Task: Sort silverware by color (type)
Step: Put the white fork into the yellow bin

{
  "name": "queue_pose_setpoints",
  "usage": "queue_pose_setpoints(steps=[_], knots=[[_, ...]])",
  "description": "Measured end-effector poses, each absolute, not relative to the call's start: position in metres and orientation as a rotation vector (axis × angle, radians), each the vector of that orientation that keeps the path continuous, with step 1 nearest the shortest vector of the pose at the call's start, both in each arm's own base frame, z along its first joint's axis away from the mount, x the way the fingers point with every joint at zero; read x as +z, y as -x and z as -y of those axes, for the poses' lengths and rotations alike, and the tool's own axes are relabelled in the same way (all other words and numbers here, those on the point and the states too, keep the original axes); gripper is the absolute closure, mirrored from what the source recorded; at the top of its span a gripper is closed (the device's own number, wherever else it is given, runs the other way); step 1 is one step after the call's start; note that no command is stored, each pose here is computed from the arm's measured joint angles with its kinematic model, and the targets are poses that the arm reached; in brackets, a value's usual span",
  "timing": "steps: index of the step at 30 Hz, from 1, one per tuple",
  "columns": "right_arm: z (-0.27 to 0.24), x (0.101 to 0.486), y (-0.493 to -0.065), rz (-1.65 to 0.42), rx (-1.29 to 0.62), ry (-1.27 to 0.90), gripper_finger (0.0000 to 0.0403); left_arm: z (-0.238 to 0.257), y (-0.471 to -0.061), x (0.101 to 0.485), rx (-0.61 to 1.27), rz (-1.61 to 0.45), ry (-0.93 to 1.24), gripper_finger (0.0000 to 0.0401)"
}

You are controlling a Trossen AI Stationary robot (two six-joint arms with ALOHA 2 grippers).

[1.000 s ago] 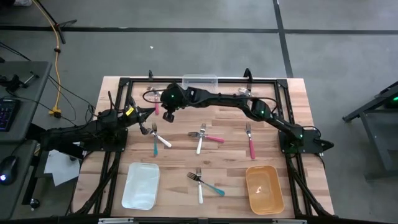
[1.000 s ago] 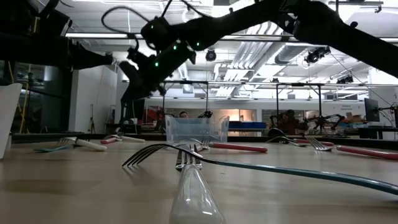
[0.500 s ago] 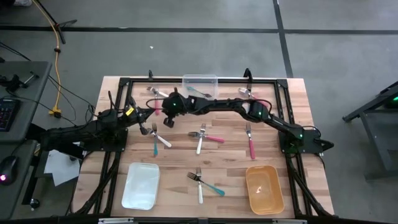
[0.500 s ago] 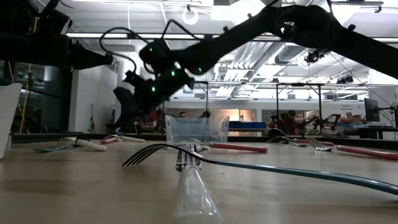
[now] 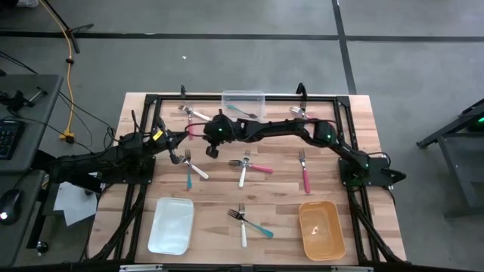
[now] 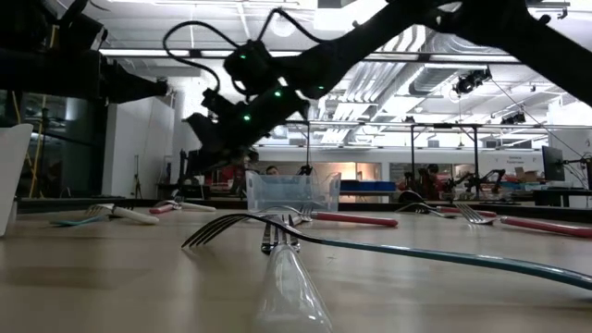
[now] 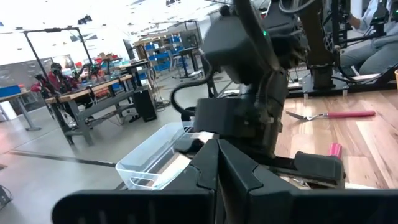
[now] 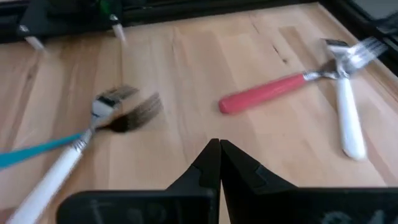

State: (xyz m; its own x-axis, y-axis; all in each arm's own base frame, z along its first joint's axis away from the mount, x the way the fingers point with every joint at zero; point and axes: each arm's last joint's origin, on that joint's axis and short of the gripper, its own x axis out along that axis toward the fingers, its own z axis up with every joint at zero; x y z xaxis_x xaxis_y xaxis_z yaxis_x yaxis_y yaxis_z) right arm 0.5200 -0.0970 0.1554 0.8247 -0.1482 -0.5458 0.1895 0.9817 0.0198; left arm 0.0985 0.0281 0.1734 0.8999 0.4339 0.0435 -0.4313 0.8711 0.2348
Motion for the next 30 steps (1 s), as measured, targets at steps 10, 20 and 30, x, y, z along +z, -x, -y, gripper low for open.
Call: queue_pose_setpoints(steps=[10,20,30], knots=[[0.073,0.156,-0.445,-0.485,-0.196,-0.104,0.0403,-0.028,-0.099,0.173,0.435,-0.011,-0.252,0.0401],[0.066,0.171,-0.347,-0.369,-0.203,-0.026,0.0403,-0.028,-0.1,0.174,0.431,-0.002,-0.204,0.0401],[0.059,0.17,-0.273,-0.292,-0.218,-0.031,0.0403,-0.025,-0.122,0.182,0.299,-0.169,-0.078,0.0401]])
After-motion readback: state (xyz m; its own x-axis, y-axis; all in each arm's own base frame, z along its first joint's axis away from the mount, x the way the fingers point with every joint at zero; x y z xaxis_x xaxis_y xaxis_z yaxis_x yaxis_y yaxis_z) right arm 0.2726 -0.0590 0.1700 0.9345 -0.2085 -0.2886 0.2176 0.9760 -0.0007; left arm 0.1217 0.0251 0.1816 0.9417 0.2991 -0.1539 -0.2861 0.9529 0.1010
